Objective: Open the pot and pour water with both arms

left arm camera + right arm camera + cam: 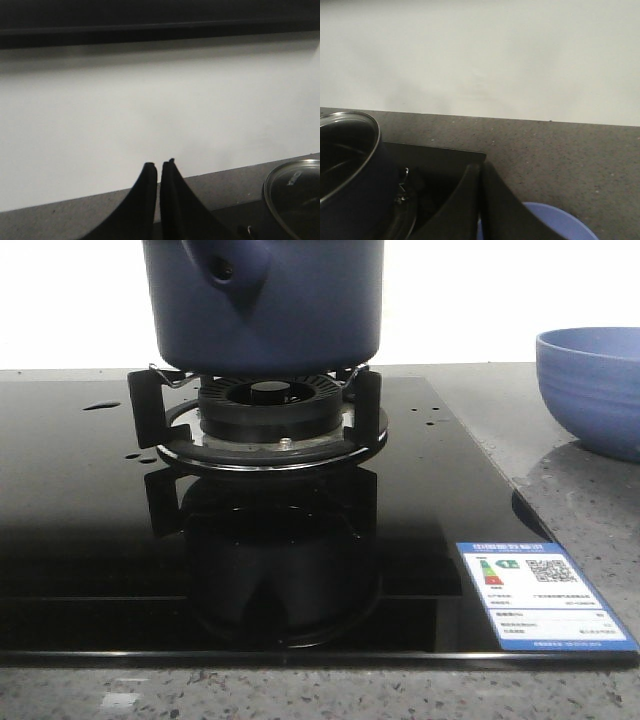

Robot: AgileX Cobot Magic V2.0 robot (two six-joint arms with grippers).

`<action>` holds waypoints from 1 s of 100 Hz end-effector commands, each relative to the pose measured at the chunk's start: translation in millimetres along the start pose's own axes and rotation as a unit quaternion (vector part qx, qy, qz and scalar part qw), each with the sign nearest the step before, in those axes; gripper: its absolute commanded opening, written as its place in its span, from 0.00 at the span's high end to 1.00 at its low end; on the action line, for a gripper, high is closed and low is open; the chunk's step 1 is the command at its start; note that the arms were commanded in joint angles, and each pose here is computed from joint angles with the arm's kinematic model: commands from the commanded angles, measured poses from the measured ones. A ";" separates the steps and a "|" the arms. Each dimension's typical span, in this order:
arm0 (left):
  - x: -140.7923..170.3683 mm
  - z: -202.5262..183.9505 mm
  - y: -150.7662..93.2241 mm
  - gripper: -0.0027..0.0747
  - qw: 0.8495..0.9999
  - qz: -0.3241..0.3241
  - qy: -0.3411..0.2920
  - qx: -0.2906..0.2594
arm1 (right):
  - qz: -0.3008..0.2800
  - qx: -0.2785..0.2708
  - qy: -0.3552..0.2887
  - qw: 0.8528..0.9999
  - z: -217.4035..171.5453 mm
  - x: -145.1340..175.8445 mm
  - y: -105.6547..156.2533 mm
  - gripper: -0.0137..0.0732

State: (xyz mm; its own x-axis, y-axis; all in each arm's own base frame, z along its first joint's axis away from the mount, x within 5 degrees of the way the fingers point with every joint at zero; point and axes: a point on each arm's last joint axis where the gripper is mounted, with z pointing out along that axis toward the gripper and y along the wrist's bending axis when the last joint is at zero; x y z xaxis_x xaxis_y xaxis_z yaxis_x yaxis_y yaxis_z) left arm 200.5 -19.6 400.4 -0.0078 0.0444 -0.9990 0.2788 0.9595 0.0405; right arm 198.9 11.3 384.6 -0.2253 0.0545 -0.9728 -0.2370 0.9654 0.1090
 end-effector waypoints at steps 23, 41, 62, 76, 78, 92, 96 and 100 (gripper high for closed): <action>64.0 -66.0 -24.9 0.99 0.999 -0.042 -0.011 -0.009 | -0.031 0.058 -0.061 0.996 -66.8 72.9 11.9 0.90; 105.1 -97.0 -36.9 0.99 0.998 -0.064 -0.024 -0.009 | -0.027 0.060 -0.078 0.995 -90.0 126.7 18.3 0.90; 120.4 -113.6 -43.1 0.99 0.994 -0.094 -0.054 -0.006 | -0.017 0.089 -0.120 0.989 -99.5 135.5 15.2 0.90; 118.4 -114.7 -45.7 0.99 0.992 -0.110 -0.064 0.009 | -0.016 0.078 -0.110 0.991 -98.2 138.7 16.8 0.90; 118.3 -114.7 -46.0 0.99 0.992 -0.110 -0.065 0.010 | -0.016 0.078 -0.110 0.991 -98.2 138.7 16.8 0.90; 118.3 -114.7 -46.0 0.99 0.992 -0.110 -0.065 0.010 | -0.013 0.077 -0.110 0.991 -98.2 138.7 17.1 0.90; 118.3 -114.7 -46.0 0.99 0.992 -0.110 -0.065 0.010 | -0.013 0.077 -0.110 0.991 -98.2 138.7 17.1 0.90; 118.3 -114.7 -46.0 0.99 0.992 -0.110 -0.065 0.010 | -0.013 0.077 -0.110 0.991 -98.2 138.7 17.1 0.90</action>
State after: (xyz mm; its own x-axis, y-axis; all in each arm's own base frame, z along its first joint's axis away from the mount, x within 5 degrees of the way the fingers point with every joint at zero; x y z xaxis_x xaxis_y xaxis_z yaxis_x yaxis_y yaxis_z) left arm 77.4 -23.9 272.6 0.0313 -0.1723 -0.9846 0.2657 0.9510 -0.1580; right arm 70.8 12.4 262.8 -0.0420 0.0551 -0.9976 -0.1103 0.9921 0.0595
